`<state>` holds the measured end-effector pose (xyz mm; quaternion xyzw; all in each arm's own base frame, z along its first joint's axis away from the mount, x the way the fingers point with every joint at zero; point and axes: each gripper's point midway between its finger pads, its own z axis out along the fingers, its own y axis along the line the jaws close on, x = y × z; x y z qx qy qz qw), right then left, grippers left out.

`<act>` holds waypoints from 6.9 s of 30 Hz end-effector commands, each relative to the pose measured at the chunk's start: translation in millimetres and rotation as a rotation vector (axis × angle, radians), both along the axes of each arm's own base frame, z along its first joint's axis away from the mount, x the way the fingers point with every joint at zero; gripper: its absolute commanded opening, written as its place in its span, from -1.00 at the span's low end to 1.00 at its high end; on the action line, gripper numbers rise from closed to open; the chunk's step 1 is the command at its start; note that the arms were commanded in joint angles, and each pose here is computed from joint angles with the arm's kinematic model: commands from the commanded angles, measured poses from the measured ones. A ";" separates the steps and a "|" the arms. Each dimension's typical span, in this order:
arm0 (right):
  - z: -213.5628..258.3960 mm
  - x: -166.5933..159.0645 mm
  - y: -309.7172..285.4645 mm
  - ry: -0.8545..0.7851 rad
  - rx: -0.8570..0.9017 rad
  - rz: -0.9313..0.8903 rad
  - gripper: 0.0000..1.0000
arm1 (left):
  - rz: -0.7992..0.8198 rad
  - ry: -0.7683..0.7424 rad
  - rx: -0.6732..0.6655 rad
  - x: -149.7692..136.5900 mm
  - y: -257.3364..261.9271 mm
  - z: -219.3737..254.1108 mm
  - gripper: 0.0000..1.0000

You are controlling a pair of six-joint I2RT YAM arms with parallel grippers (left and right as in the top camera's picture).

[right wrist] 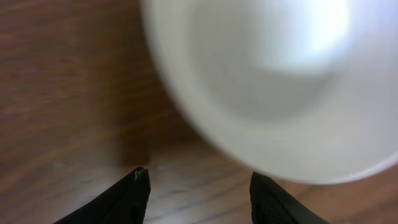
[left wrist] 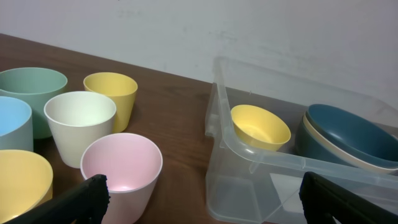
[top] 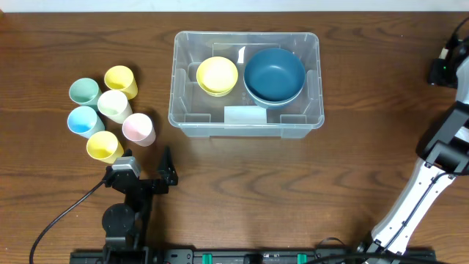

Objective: Pack container
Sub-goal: 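Move the right gripper to the white bowls and grasp one, then carry the white bowl into the bin onto the yellow bowl, release, then return the right gripper to the white bowls and grasp another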

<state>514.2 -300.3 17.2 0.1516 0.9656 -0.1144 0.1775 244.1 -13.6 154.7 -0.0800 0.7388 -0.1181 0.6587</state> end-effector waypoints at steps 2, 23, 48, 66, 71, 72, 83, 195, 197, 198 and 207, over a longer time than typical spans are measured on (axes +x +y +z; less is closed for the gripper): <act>13.5 25.0 34.9 -0.015 -0.030 0.140 0.13 | -0.012 0.041 0.001 -0.4 -2.2 -15.8 0.96; 61.1 48.6 9.5 -0.037 -0.334 0.200 0.99 | -0.012 0.042 0.001 -0.4 -2.2 -15.8 0.96; 44.5 18.1 -29.6 -0.139 -0.098 0.030 -0.79 | -0.012 0.041 0.001 -0.4 -2.2 -15.8 0.96; 157.0 91.4 146.2 -0.367 -0.002 0.305 -0.97 | -0.012 0.041 0.001 -0.4 -2.2 -15.8 0.96; 280.6 85.8 248.3 -0.569 -0.040 0.479 -0.97 | -0.012 0.041 0.001 -0.4 -2.2 -15.8 0.96; 304.8 79.1 273.0 -0.610 -0.044 0.522 -0.97 | -0.012 0.042 0.001 -0.4 -2.2 -15.8 0.96; 349.3 -0.3 518.3 -0.654 0.074 0.971 -0.97 | -0.012 0.042 0.001 -0.4 -2.2 -15.8 0.96; 16.2 -156.9 50.3 0.164 0.270 -0.432 0.23 | -0.012 0.041 0.001 -0.4 -2.2 -15.8 0.96; 13.9 -156.3 49.9 0.159 0.268 -0.431 0.04 | -0.012 0.041 0.001 -0.4 -2.2 -15.8 0.96; 12.9 -156.1 49.8 0.157 0.268 -0.431 0.00 | -0.012 0.041 0.001 -0.4 -2.2 -15.8 0.96; -2.8 -157.3 50.6 0.145 0.263 -0.430 -0.43 | -0.012 0.041 0.001 -0.4 -2.2 -15.8 0.96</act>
